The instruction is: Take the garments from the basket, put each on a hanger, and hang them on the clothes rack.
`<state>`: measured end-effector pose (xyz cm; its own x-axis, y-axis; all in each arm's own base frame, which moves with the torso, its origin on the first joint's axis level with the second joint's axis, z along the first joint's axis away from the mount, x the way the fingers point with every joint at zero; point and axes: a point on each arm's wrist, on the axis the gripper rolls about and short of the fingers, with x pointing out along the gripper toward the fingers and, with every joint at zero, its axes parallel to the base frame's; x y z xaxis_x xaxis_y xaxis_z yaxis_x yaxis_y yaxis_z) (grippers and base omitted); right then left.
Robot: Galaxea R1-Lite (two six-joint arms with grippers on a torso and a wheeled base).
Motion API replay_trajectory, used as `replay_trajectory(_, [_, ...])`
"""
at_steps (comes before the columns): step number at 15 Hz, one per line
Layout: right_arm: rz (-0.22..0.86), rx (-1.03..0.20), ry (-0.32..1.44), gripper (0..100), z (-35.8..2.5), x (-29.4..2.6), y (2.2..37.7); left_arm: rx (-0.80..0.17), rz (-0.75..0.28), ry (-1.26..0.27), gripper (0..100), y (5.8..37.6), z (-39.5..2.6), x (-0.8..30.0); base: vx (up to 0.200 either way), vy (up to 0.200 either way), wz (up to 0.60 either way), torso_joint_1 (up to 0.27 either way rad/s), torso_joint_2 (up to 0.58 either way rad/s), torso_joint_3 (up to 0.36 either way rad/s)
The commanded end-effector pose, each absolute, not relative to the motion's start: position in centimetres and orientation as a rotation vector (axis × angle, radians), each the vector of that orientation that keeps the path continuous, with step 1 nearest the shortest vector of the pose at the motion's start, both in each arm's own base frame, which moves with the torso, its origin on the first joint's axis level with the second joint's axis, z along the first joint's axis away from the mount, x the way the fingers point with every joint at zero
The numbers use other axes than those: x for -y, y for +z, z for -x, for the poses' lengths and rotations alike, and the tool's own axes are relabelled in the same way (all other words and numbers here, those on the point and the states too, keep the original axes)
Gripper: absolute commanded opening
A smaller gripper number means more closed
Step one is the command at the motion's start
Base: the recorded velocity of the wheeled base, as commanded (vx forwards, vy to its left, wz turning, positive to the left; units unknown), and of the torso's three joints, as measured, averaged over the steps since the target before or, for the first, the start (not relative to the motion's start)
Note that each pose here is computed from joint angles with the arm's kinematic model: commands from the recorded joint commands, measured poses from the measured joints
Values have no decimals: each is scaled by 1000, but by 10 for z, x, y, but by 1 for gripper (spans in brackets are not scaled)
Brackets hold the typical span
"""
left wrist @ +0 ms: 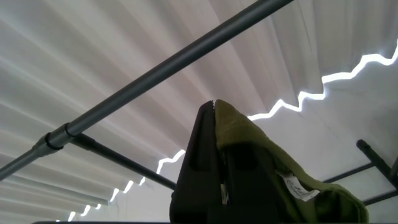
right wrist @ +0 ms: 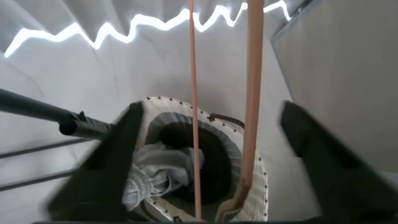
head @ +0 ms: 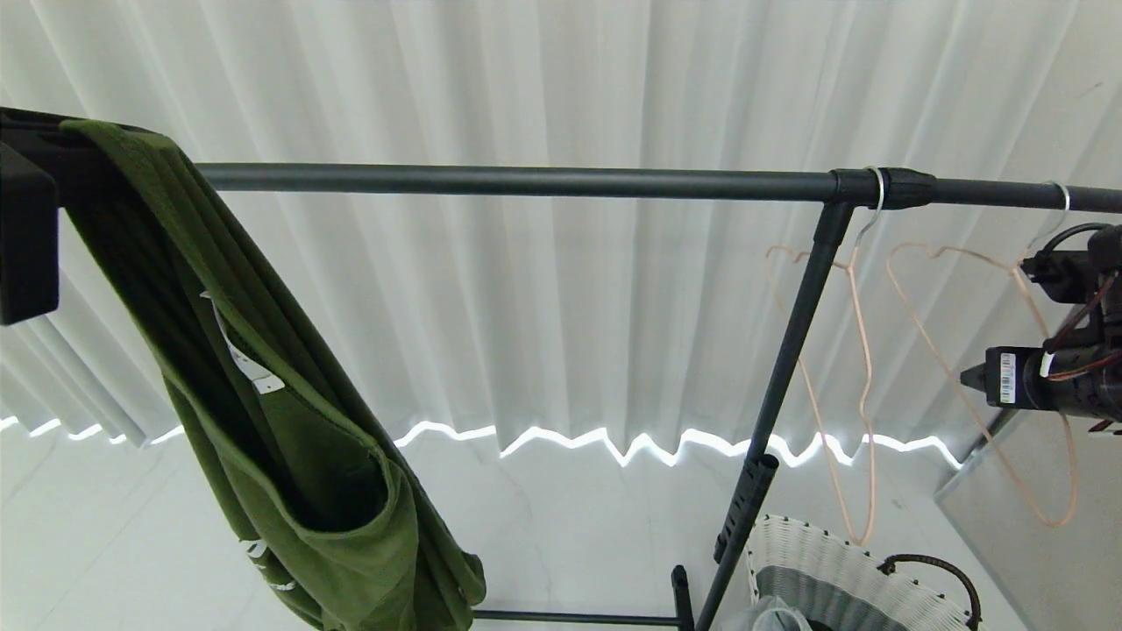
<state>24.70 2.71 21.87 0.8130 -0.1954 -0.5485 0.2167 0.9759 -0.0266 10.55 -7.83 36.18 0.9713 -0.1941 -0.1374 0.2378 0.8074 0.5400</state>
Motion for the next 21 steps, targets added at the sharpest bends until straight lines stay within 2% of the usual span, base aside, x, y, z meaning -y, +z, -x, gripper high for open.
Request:
replay_trajectory(1, [-39,-589,-227,0,-249,-25,217,-77,-588,-231,0,362,-106,78,0,0,0,0,0,0])
replay_trajectory(10, [-60,-530,-192,0,-238,-24,233,-70,-583,-229,0,364,-105,78,0,0,0,0,0,0])
replay_trajectory(13, [-74,-473,-166,0,-220,-22,247,-68,-582,-230,0,364,-104,77,0,0,0,0,0,0])
replay_trajectory(18, [-73,-462,-157,0,-182,-19,262,-62,-577,-229,0,365,-101,75,0,0,0,0,0,0])
replay_trajectory(21, [-70,-463,-148,0,-161,-18,267,-59,-575,-226,0,365,-100,74,-200,0,0,9,2,6])
